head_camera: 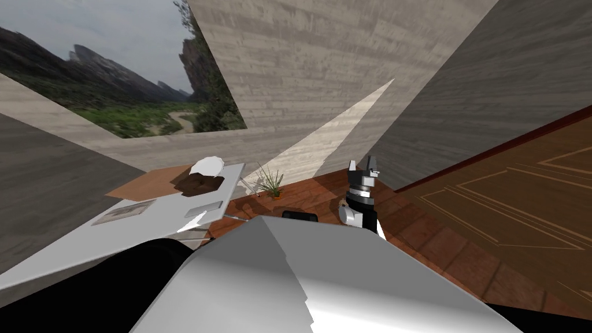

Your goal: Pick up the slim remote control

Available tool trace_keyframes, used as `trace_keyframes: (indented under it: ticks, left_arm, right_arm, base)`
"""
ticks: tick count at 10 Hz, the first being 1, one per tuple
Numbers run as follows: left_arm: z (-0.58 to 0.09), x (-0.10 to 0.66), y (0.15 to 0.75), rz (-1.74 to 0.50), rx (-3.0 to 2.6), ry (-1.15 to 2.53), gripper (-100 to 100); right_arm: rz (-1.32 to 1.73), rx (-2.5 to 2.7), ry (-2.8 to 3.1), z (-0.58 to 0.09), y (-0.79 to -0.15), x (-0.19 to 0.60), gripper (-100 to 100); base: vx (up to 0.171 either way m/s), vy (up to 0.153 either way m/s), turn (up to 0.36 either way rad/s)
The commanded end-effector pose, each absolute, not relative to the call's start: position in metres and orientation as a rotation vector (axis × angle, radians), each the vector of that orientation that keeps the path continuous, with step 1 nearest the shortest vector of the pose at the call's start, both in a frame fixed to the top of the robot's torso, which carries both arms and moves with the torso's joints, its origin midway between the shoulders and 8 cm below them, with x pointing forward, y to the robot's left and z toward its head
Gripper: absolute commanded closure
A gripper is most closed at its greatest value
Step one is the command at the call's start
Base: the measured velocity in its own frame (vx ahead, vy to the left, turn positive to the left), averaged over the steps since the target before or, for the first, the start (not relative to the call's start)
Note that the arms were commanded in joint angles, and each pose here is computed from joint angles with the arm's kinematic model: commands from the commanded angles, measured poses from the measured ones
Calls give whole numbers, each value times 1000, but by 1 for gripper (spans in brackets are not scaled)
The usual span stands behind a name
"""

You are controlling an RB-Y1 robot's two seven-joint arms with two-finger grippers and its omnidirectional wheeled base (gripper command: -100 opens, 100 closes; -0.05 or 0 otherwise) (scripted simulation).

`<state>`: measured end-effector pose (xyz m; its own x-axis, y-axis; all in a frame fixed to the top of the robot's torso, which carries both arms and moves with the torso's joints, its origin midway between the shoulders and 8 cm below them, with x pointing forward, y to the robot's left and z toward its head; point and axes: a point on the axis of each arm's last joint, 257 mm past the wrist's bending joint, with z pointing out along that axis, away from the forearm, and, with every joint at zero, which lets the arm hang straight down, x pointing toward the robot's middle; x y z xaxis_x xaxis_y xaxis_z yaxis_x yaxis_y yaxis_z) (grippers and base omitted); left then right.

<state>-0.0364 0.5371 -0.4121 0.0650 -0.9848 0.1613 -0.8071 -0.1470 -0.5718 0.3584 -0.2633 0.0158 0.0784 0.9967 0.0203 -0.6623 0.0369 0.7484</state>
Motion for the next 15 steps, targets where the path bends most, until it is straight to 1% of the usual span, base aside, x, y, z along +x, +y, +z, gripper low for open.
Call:
trace_keyframes:
  ticks: [1, 2, 5, 6, 7, 8, 9, 10, 11, 12, 13, 15]
  left_arm:
    - [-412, -42, 542, -736, -2056, 1776, -100]
    - [-408, -64, 556, -672, -2107, 1805, -100]
    - [-402, -91, 575, -589, -2200, 1791, -100]
    - [-395, -109, 590, -519, -2243, 1813, -100]
    - [-394, -112, 592, -512, -2262, 1794, -100]
    - [-385, -129, 607, -438, -2299, 1813, -100]
    - [-385, -131, 608, -433, -2317, 1794, -100]
    - [-375, -144, 621, -367, -2349, 1809, -100]
    - [-374, -148, 624, -354, -2364, 1790, -100]
    - [-363, -162, 639, -277, -2395, 1795, -100]
    - [-363, -162, 639, -278, -2404, 1784, -100]
    - [-341, -183, 667, -140, -2452, 1784, -100]
  right_arm:
    - [1404, 694, 613, 16, -263, 358, 0]
    - [1404, 694, 613, 16, -263, 358, 0]
    - [1404, 694, 613, 16, -263, 358, 0]
    - [1404, 694, 613, 16, -263, 358, 0]
    - [1404, 694, 613, 16, -263, 358, 0]
    - [1404, 694, 613, 16, -263, 358, 0]
    - [1404, 694, 613, 16, -263, 358, 0]
    - [1404, 694, 613, 16, -263, 358, 0]
    - [1404, 694, 613, 16, -263, 358, 0]
    - [1404, 694, 613, 16, -263, 358, 0]
    - [1404, 694, 613, 16, -263, 358, 0]
    - [1404, 694, 613, 16, -263, 358, 0]
  base:
    - [36, -7, 13]
    - [69, -7, -106]
    - [81, 0, -75]
    - [100, -4, -72]
    - [81, 2, -45]
    - [84, 7, -73]
    - [74, 9, -45]
    - [101, 23, -67]
    - [86, 23, -38]
    - [94, 6, -52]
    - [81, 3, -30]
    - [118, 42, -54]
